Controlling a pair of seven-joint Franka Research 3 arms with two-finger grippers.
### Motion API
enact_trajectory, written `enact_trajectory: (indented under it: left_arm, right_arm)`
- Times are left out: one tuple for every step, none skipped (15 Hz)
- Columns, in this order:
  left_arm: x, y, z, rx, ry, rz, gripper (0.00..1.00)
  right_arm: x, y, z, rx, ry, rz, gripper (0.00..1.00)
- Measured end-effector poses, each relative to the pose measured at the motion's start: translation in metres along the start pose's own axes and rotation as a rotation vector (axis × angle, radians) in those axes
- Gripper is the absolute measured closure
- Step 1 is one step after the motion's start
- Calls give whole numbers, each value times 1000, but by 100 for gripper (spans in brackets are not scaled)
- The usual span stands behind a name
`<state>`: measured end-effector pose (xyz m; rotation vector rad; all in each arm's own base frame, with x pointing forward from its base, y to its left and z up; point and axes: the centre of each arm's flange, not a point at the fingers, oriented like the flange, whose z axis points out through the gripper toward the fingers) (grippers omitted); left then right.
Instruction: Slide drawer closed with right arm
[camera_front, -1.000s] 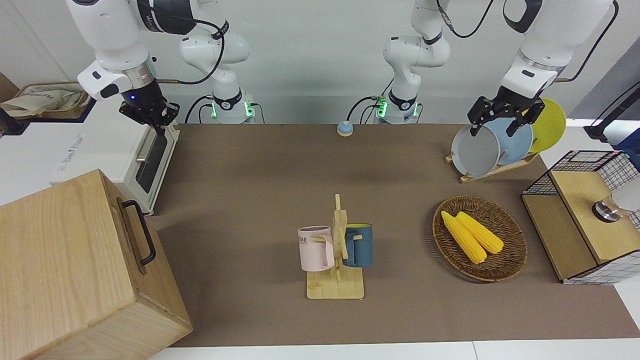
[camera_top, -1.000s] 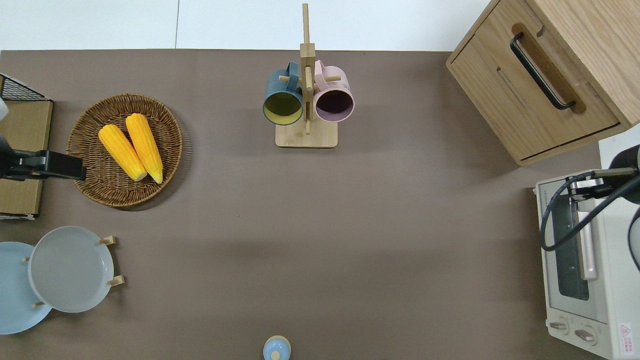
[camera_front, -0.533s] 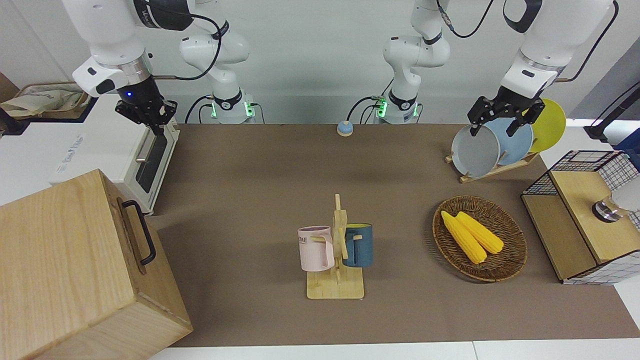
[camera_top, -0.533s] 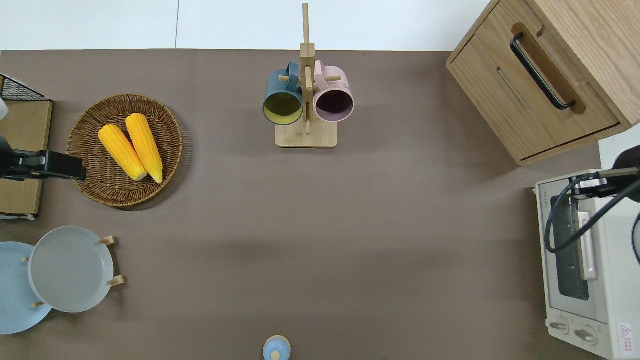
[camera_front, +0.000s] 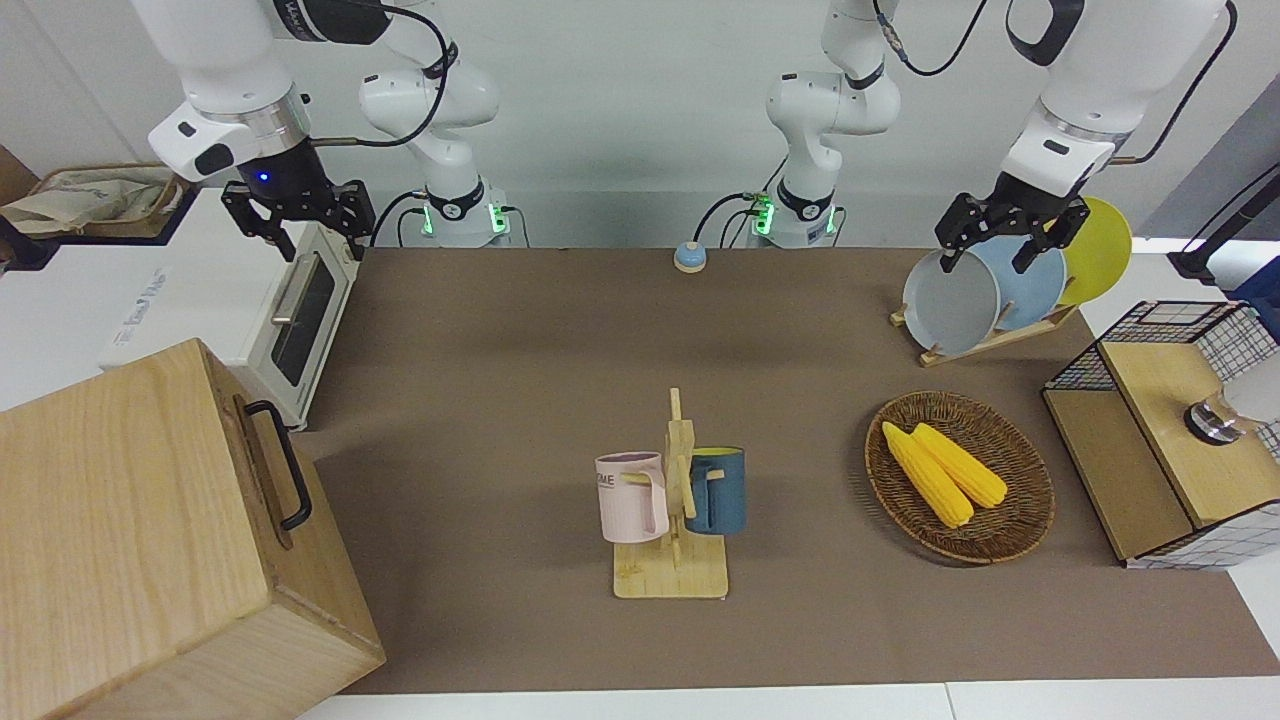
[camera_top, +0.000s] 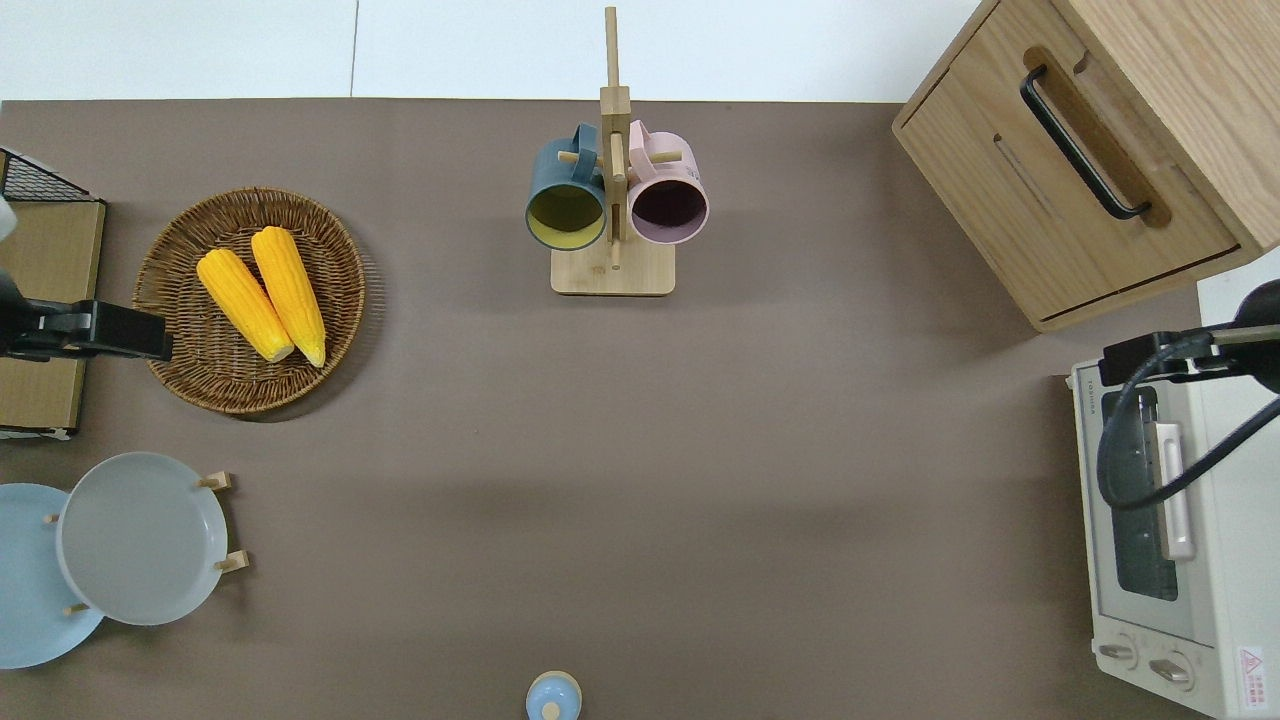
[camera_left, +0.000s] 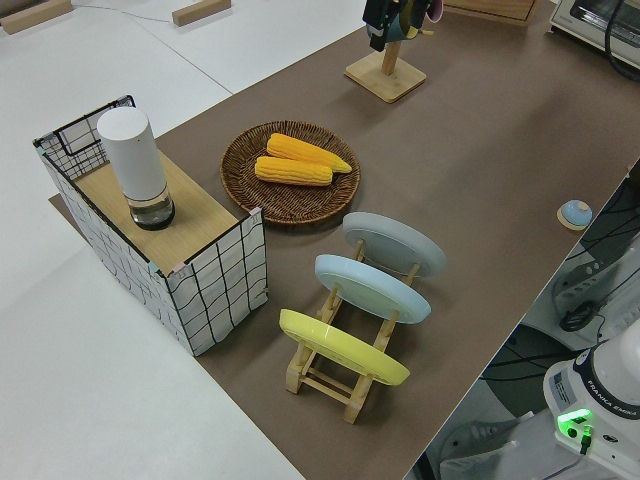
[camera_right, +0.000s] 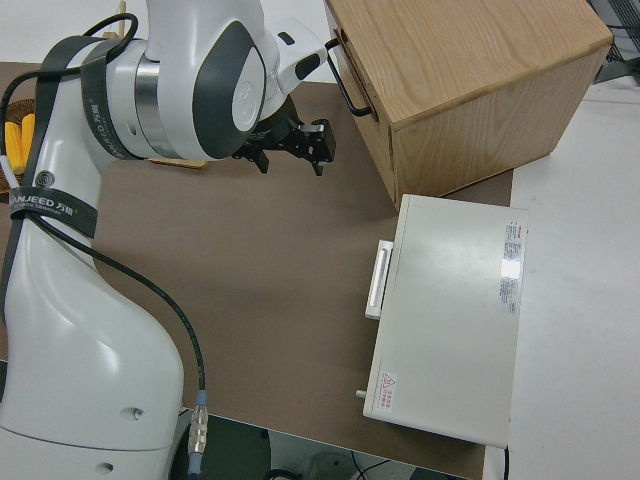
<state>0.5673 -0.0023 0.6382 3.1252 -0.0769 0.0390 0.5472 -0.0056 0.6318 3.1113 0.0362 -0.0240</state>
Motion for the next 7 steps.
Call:
enact_trajectory:
  left_arm:
    - [0,0,0,0,0,0,0]
    - [0,0,0,0,0,0,0]
    - [0,0,0,0,0,0,1]
    - [0,0,0,0,0,0,1]
    - [0,0,0,0,0,0,0]
    - [0,0,0,0,0,0,0]
    - [0,0,0,0,0,0,0]
  right_arm:
    - [1,-2,1,18,-2,3,2]
    - [1,-4,2,36,-4,19,1]
    - [2,-5,3,46,-6,36,1]
    - [2,-5,4,48,-7,44,1]
    - [3,-5,4,48,-8,49,1]
    - [3,-4,5,48,-9,53,1]
    - [3,-4,5,48,-9,54,1]
